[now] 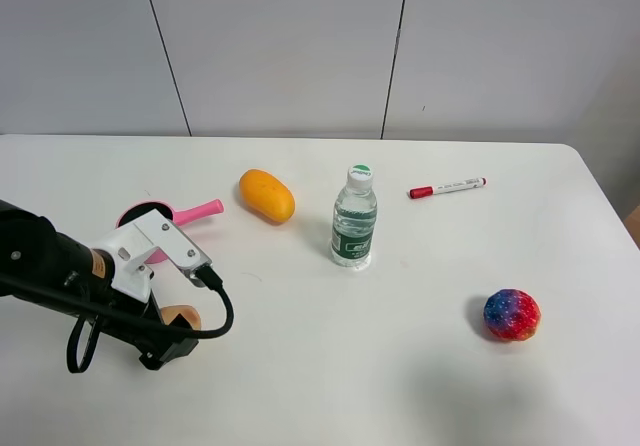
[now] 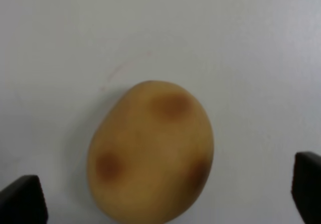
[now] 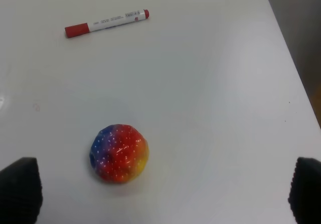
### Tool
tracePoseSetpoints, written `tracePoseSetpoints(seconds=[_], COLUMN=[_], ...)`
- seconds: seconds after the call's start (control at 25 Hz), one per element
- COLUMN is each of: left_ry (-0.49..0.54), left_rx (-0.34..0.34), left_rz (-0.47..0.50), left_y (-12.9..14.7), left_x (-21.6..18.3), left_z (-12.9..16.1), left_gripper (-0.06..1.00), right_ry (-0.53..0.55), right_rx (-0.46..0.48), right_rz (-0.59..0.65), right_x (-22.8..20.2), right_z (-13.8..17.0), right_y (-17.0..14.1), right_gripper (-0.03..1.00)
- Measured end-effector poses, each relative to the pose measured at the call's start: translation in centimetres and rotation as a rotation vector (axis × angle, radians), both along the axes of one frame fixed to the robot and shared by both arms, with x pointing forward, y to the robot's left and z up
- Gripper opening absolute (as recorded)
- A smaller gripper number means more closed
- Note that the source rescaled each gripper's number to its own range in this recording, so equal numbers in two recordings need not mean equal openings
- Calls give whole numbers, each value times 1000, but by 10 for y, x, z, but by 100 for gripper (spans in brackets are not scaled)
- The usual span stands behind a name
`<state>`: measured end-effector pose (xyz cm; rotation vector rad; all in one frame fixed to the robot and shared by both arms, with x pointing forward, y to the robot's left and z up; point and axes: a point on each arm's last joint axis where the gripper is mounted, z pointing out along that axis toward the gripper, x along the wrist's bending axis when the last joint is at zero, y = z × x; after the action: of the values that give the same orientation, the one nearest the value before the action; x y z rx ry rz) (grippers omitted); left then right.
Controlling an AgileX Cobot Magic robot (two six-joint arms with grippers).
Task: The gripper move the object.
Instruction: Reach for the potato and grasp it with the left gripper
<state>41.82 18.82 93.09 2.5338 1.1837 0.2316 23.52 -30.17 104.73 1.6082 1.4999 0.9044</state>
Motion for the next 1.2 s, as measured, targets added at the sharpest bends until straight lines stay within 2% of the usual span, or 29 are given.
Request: tracePoseSetpoints(seconds=[0.2, 0.52, 0.92, 1.2], left_ry=[-22, 76, 47, 103], left_rx=[-11, 50, 41, 67], left_rz=[7, 9, 15, 27], left_y=[0, -1, -3, -3], left_x=[1, 3, 8, 8], left_z=[-4, -31, -37, -52], left_gripper=[100, 100, 100, 100], right_ry=[0, 0, 0, 0], right_rx=[0, 0, 0, 0], right_rz=[0, 0, 0, 0], right_x=[0, 0, 0, 0], right_z=[0, 0, 0, 0], right_y=[0, 0, 0, 0], right_gripper=[100, 100, 100, 100])
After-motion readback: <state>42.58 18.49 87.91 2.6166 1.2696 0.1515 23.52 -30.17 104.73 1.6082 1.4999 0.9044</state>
